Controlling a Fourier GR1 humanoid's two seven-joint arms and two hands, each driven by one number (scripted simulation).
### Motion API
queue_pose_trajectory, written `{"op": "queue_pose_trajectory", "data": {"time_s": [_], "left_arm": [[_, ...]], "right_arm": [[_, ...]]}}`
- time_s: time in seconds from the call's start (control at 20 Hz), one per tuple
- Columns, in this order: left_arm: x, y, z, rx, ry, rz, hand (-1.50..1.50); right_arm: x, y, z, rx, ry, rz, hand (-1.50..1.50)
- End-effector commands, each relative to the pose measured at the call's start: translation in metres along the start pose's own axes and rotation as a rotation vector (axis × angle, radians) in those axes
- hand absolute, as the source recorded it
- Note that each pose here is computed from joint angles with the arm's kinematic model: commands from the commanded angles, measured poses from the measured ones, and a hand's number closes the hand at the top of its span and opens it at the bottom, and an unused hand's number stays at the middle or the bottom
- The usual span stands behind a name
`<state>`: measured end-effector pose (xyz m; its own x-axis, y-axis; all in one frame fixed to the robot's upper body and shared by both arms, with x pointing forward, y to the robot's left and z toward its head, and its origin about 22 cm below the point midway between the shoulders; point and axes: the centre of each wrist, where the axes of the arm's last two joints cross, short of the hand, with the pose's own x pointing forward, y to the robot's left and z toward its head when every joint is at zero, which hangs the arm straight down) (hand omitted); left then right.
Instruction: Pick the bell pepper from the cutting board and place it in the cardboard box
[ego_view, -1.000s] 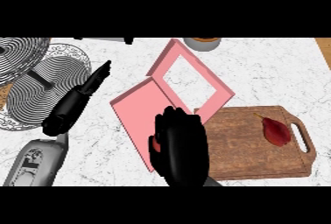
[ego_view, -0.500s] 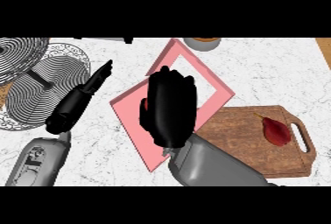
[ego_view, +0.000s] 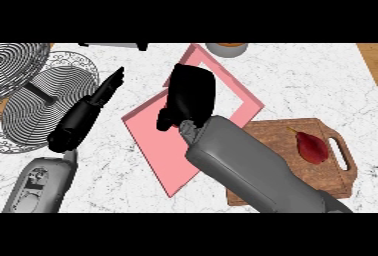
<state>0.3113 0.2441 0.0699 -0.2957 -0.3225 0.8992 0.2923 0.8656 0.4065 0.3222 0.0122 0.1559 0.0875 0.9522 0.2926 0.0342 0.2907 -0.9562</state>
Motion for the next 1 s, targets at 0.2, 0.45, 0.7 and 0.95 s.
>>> {"op": "queue_pose_trajectory", "data": {"time_s": [0.2, 0.45, 0.7, 0.95], "left_arm": [[-0.018, -0.002, 0.018, 0.047, 0.026, -0.012, 0.00], [-0.020, 0.005, 0.017, 0.051, 0.038, -0.010, 0.00], [-0.006, 0.000, 0.018, 0.053, 0.023, 0.000, 0.00], [-0.003, 0.002, 0.016, 0.059, 0.037, 0.016, 0.00]], "right_arm": [[0.001, 0.020, -0.020, 0.304, 0.169, 0.047, -1.50], [0.009, 0.026, -0.008, 0.361, -0.056, -0.057, -1.50], [0.023, -0.021, -0.009, 0.067, -0.188, -0.442, -1.50], [-0.003, -0.037, -0.010, -0.098, -0.070, -0.934, -1.50]]}}
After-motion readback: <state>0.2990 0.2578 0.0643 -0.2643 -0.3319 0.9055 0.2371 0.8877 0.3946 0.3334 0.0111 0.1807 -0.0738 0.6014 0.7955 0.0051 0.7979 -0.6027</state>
